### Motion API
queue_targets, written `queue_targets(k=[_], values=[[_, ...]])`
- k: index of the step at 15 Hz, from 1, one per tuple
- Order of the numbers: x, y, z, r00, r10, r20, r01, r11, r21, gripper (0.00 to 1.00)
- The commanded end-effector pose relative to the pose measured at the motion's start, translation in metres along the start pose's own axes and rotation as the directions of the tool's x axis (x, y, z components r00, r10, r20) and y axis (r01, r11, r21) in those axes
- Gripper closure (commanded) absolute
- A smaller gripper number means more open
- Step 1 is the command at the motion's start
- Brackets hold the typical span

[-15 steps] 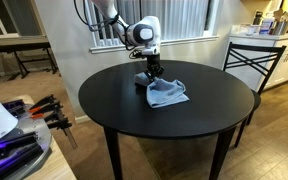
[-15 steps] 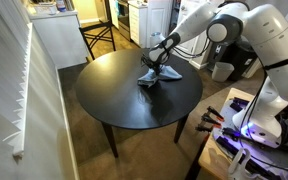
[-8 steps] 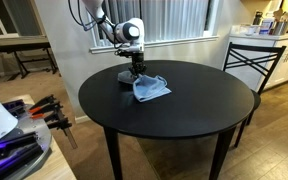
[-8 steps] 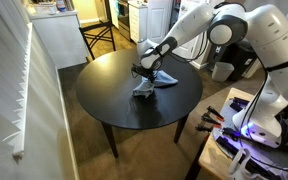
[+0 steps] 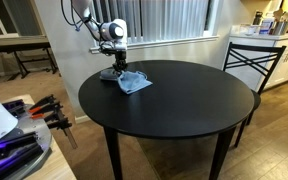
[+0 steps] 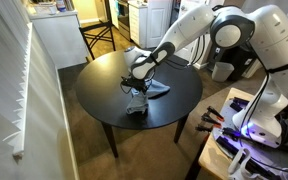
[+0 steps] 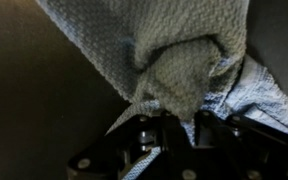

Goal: Use the blue towel to wipe the table.

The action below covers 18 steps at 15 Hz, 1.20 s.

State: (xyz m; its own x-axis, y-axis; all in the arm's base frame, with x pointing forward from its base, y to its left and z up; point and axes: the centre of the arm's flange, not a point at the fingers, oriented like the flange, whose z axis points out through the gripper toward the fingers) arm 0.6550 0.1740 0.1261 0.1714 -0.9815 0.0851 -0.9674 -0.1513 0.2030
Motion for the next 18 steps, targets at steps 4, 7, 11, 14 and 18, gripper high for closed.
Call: queue_targets(k=[4,7,11,14,18], values=[[-0.062,-0.077,0.023,0.988,-0.150,0.034,0.148,0.988,0.037,0.96],[-0.060,-0.109,0.009,0.993,-0.106,0.045,0.103,0.993,0.059,0.96],[-0.044,-0.143,-0.002,0.997,-0.023,0.071,0.012,0.988,0.151,0.96],[-0.009,-0.160,-0.008,0.996,0.052,0.071,-0.067,0.970,0.232,0.96],[0.068,-0.162,-0.011,0.978,0.186,0.095,-0.206,0.929,0.309,0.96]])
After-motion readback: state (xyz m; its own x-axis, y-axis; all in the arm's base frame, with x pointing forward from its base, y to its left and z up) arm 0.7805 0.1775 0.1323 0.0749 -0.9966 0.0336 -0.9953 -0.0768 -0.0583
